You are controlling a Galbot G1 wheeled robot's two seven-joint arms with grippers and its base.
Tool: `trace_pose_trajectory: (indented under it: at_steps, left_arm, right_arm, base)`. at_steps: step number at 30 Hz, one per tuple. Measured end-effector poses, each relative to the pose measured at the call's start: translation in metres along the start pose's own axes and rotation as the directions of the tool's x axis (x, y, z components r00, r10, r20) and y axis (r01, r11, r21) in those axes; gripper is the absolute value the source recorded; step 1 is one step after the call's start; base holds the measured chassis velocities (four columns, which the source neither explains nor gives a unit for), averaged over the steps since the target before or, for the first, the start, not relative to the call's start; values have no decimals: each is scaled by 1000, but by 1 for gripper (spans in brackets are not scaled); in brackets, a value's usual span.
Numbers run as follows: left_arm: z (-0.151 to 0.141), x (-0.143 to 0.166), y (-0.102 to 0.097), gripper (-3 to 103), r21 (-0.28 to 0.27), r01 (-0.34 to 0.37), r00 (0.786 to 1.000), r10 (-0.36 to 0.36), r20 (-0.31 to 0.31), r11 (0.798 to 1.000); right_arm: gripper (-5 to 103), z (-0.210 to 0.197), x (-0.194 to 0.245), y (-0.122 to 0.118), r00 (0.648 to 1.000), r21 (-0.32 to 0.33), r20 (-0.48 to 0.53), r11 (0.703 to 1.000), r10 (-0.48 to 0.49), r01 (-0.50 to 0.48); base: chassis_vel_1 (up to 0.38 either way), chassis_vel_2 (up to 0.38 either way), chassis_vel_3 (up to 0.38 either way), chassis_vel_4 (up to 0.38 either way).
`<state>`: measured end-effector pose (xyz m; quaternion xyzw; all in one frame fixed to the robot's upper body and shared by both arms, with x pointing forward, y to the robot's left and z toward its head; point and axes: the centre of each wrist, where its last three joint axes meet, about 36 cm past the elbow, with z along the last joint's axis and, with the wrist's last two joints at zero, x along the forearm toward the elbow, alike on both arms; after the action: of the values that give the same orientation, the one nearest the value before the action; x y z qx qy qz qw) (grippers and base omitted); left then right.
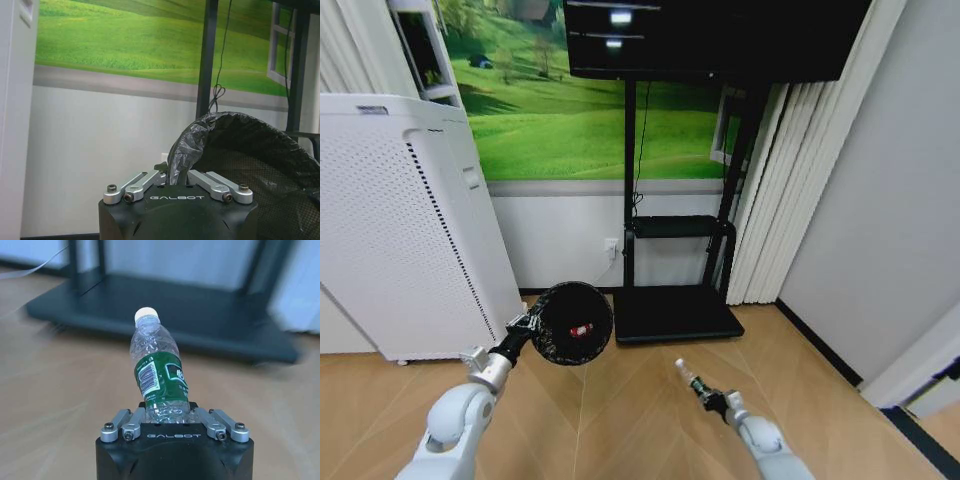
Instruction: Pick up the trash bin and place the garbage on the floor into it.
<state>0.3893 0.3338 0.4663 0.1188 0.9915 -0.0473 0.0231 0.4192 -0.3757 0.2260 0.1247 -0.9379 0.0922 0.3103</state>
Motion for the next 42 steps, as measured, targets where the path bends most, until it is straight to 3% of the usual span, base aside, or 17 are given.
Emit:
trace_pose_trajectory:
  at_steps: [1,2,3,4,5,9,11,13,15,16,19,21,22,27,30,36,42]
  left_arm:
    - [0,0,3,7,-1,7,1000,-7,0,1000]
    - [0,0,3,7,-1,7,1000,-7,0,1000]
    - [1,1,7,7,-2,19,1000,-19,-2,1000]
    - [8,1,13,7,3,37,999,-37,-11,999]
    - [14,2,17,7,11,53,998,-53,-21,999]
    - [23,0,21,7,28,67,997,-66,-36,997]
    - [37,-12,19,7,58,57,997,-54,-61,997]
    - [40,-16,18,7,64,52,997,-48,-66,997]
    - [62,-38,4,7,107,13,994,-1,-107,994]
    - [62,-38,4,7,107,13,994,-1,-107,994]
    - [75,-50,-11,7,143,-23,990,42,-131,990]
    - [86,-60,-26,7,180,-61,984,89,-156,982]
    - [86,-60,-26,7,180,-61,984,89,-156,982]
    - [101,-76,-52,7,216,-121,969,162,-187,969]
    - [105,-83,-67,7,229,-148,963,193,-188,962]
    - [110,-93,-92,7,243,-185,952,235,-195,952]
    - [116,-97,-125,7,256,-252,926,309,-217,933]
  right_arm:
    - [30,-6,10,-20,999,-22,27,999,43,-42]
    - [30,-6,10,-20,999,-22,27,999,43,-42]
    - [30,-19,27,-48,992,-61,71,993,109,-105]
    - [30,-45,63,-93,964,-112,160,974,213,-197]
    - [30,-66,90,-114,939,-140,232,964,254,-226]
    - [30,-96,123,-123,901,-166,339,960,269,-225]
    - [30,-123,154,-108,869,-152,440,973,226,-176]
    - [30,-127,160,-103,864,-143,456,976,212,-164]
    - [30,-139,185,-67,847,-85,519,993,116,-83]
    - [30,-139,185,-67,847,-85,519,993,116,-83]
    - [30,-150,196,-36,833,-30,552,999,34,-21]
    - [30,-169,206,1,808,56,584,997,-76,53]
    - [30,-169,206,1,808,56,584,997,-76,53]
    - [30,-200,216,56,779,215,568,961,-268,174]
    - [30,-211,212,74,770,265,542,938,-336,223]
    - [30,-222,199,92,769,314,507,915,-389,255]
    - [30,-209,181,112,793,348,436,892,-425,287]
  base:
    - [0,0,0,0]
    - [0,0,0,0]
    - [0,0,0,0]
    - [0,0,0,0]
    - [0,0,0,0]
    - [0,0,0,0]
    - [0,0,0,0]
    - [0,0,0,0]
    - [0,0,0,0]
    - [0,0,0,0]
    - [0,0,0,0]
    - [0,0,0,0]
    - [0,0,0,0]
    - [0,0,0,0]
    - [0,0,0,0]
    - [0,0,0,0]
    - [0,0,0,0]
